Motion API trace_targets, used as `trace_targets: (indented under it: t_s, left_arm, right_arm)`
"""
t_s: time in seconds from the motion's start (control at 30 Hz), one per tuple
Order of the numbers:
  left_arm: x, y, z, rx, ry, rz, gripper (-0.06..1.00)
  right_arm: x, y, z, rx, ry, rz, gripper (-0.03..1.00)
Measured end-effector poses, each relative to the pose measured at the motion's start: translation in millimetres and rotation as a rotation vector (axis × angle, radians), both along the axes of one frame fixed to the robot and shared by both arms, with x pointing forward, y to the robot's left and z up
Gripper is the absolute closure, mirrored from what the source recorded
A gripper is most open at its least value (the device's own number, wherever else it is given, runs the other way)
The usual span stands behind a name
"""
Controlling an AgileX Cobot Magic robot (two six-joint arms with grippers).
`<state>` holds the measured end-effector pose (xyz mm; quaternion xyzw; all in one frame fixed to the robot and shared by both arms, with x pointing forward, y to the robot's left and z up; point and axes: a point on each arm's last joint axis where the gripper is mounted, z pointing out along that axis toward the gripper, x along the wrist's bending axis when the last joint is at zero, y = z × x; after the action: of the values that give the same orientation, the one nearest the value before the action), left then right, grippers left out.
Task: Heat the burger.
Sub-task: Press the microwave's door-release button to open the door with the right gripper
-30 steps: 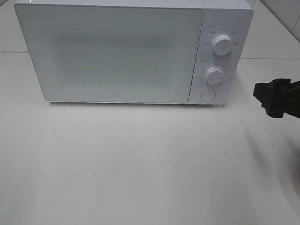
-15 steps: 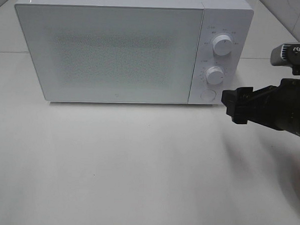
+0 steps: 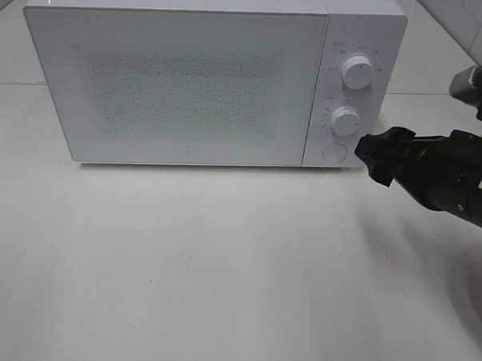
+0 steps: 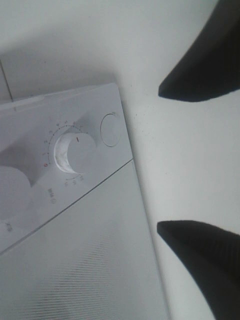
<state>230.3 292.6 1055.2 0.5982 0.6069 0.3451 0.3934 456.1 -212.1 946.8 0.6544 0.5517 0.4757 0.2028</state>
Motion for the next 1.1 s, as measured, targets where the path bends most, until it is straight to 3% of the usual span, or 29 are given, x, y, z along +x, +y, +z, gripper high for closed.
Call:
trace_targets:
  t_s: [0.07,0.17,0.23,0.27,0.3,0.47,0.53,0.7,1.1]
  left_arm:
    - [0.0,0.0,0.0,0.0,0.0,0.0,-0.05]
    - [0.0,0.0,0.0,0.0,0.0,0.0,-0.05]
    - [0.0,0.0,0.0,0.0,0.0,0.0,-0.05]
    - [0.0,0.0,0.0,0.0,0.0,0.0,-0.05]
    - [0.0,0.0,0.0,0.0,0.0,0.0,-0.05]
    - [0.0,0.0,0.0,0.0,0.0,0.0,-0.05]
    - [0.0,0.0,0.0,0.0,0.0,0.0,-0.05]
    - [0.0,0.0,0.0,0.0,0.0,0.0,-0.05]
    - [0.0,0.0,0.0,0.0,0.0,0.0,-0.05]
  right_arm:
    - [1.0,-0.1,1.8,0.23,0.046,-0.124,0.45]
    - [1.2,-0.1,2.2,0.275,0.055,-0.147,0.51]
    - [1.6,-0.2,3.0,0.424,0.091,-0.225,0.63]
    - [1.6,-0.2,3.0,0.424,0.091,-0.225,0.63]
    - [1.7,-0.2,3.1,0.499,0.112,-0.263,0.69]
    - [1.9,-0.2,3.4,0.634,0.149,-0.333,0.81]
    - [2.4,-0.2,4.6,0.733,0.165,-0.378,0.88]
    - [2.8,-0.2,5.3,0.776,0.169,-0.395,0.96]
    - [4.7,0.6,-3.5,0.766,0.198,-0.414,0.97]
